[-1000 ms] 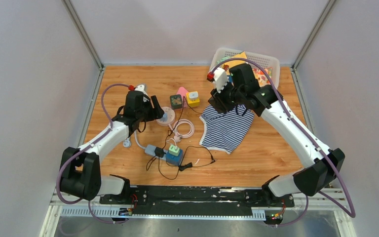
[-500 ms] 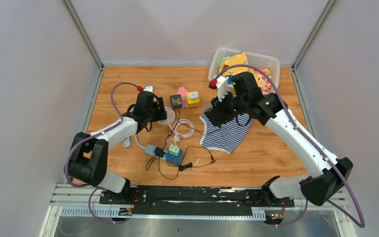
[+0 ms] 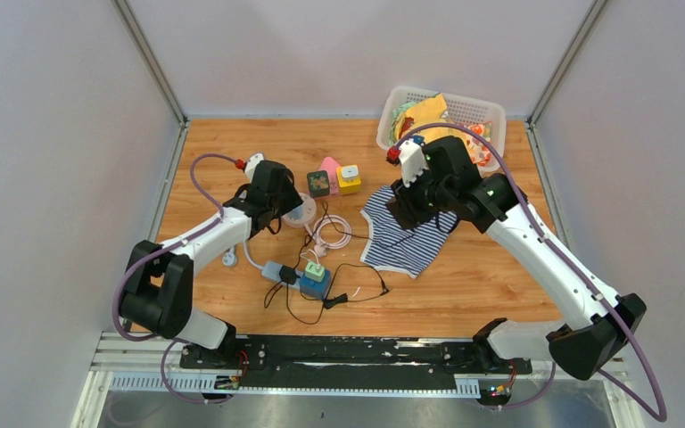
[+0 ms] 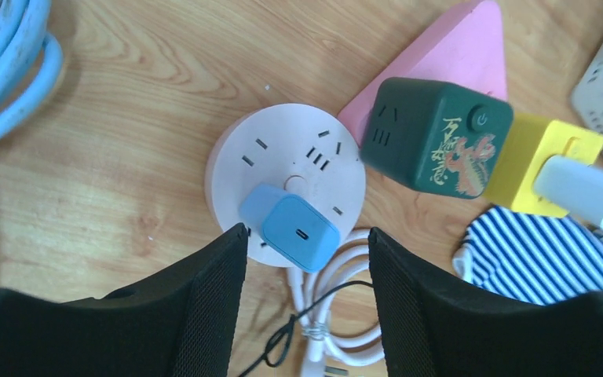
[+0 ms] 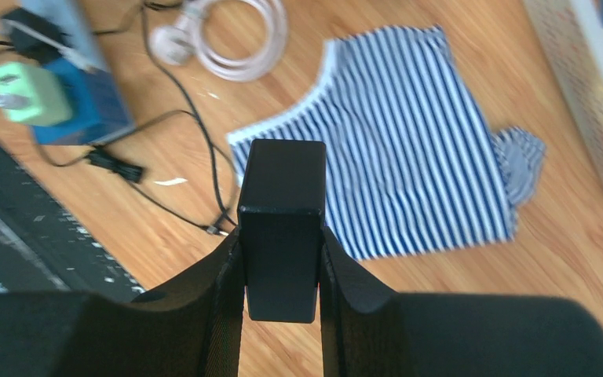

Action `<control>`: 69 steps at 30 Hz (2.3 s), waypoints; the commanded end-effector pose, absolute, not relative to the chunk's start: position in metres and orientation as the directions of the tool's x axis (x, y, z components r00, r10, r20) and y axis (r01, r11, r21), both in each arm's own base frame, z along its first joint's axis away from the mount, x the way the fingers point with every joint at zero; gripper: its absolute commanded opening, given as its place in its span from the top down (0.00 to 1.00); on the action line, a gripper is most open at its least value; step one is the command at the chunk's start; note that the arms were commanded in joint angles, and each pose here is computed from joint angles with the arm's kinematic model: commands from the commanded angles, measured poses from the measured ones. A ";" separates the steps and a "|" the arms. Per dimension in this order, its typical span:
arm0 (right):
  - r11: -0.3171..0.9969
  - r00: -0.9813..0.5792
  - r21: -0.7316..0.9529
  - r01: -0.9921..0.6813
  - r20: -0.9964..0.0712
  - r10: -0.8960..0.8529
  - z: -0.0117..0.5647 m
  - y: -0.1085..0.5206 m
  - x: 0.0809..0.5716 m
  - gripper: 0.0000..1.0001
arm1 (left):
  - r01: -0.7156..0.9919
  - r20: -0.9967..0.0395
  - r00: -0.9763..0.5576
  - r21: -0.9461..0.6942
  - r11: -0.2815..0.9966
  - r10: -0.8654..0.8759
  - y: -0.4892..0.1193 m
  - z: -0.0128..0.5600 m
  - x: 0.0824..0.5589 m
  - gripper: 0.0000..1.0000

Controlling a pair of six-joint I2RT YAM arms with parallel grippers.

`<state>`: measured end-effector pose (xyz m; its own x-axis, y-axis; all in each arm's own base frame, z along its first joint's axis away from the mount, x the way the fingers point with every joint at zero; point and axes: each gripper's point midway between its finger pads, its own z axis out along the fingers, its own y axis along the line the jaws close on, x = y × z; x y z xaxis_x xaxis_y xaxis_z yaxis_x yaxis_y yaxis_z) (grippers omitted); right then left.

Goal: Insert the plug
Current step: Adjust the socket at the center of the board.

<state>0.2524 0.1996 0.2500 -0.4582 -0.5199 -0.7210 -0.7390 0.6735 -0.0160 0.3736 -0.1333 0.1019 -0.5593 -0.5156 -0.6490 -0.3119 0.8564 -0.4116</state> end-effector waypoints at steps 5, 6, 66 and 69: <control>0.766 -0.483 -0.157 -0.623 -0.693 -0.535 0.260 0.151 0.243 1.00 | -0.535 -0.595 -0.416 -0.452 0.714 -0.688 -0.120 0.117 0.371 0.48; 0.761 -0.483 -0.143 -0.633 -0.695 -0.532 0.259 0.154 0.241 1.00 | -0.544 -0.587 -0.415 -0.452 0.707 -0.695 -0.120 0.115 0.370 0.49; 0.521 -0.231 -0.182 -0.834 -0.743 -0.628 0.308 0.200 0.242 1.00 | 0.143 -0.674 -0.738 -0.178 0.974 -0.015 -0.172 0.075 0.371 0.73; 0.443 -0.220 -0.154 -0.883 -0.698 -0.681 0.286 0.222 0.244 1.00 | 0.177 -0.653 -0.757 -0.164 0.970 0.028 -0.171 0.068 0.363 0.73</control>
